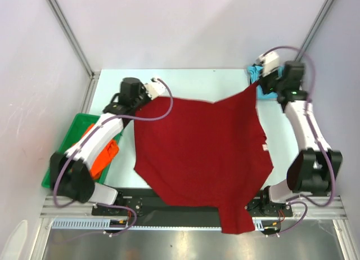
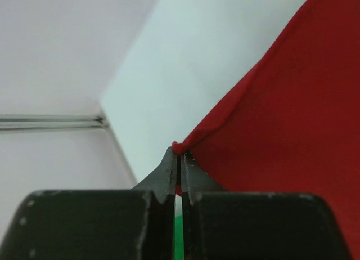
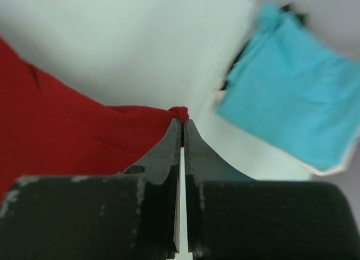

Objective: Fold and stack the t-shirts
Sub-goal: Flatten the tshirt out, then fold the tshirt

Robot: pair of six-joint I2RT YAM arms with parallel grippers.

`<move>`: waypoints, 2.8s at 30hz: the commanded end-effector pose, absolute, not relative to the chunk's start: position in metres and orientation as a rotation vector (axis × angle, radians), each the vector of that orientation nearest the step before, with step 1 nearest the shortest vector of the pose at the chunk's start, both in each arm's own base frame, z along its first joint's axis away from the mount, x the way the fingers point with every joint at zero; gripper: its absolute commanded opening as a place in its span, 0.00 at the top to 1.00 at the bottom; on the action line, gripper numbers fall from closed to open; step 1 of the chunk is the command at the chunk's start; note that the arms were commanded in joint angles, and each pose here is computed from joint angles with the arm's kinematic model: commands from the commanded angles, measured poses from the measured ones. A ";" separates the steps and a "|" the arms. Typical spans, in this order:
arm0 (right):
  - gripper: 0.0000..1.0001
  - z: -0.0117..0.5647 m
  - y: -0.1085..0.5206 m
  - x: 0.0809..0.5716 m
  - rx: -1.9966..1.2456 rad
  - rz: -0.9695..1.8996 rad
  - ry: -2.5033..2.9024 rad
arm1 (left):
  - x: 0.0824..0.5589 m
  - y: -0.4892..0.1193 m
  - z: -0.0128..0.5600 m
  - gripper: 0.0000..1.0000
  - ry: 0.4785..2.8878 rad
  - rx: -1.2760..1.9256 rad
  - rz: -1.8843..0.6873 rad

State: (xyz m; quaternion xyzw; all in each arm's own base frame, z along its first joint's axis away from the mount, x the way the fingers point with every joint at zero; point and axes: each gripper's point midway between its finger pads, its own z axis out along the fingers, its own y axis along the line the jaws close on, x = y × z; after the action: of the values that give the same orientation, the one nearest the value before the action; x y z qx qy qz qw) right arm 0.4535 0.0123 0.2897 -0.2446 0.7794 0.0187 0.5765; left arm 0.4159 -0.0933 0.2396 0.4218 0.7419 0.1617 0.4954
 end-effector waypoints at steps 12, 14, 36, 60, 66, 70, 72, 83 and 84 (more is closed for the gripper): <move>1.00 0.206 0.028 0.580 -0.707 -0.060 1.865 | 0.518 -0.098 0.138 1.00 2.012 0.942 0.342; 1.00 0.216 0.023 0.601 -0.690 -0.077 1.842 | 0.528 -0.089 0.141 0.99 2.025 0.901 0.349; 1.00 0.167 0.041 0.723 -0.610 -0.104 1.774 | 0.608 -0.046 0.109 1.00 2.139 0.745 0.415; 1.00 0.192 0.032 0.724 -0.577 -0.111 1.725 | 0.608 -0.034 0.135 1.00 2.106 0.757 0.431; 1.00 0.191 0.032 0.690 -0.647 -0.076 1.808 | 0.576 -0.053 0.140 0.99 2.127 0.846 0.269; 1.00 0.208 0.035 0.666 -0.676 -0.045 1.845 | 0.562 -0.055 0.151 1.00 2.110 0.869 0.240; 1.00 0.212 0.038 0.656 -0.691 -0.029 1.856 | 0.557 -0.058 0.154 0.99 2.103 0.885 0.216; 1.00 0.216 0.043 0.574 -0.703 0.057 1.954 | 0.522 -0.058 0.154 1.00 2.071 0.907 0.178; 1.00 0.230 0.044 0.566 -0.696 0.053 1.936 | 0.519 -0.057 0.153 1.00 2.073 0.908 0.172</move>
State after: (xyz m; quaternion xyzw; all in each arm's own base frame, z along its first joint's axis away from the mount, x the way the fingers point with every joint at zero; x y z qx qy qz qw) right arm 0.5880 0.0413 0.1989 -0.2893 0.8153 0.0171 0.5013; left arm 0.5214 -0.0590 0.1256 0.3589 0.8460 0.0711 0.3879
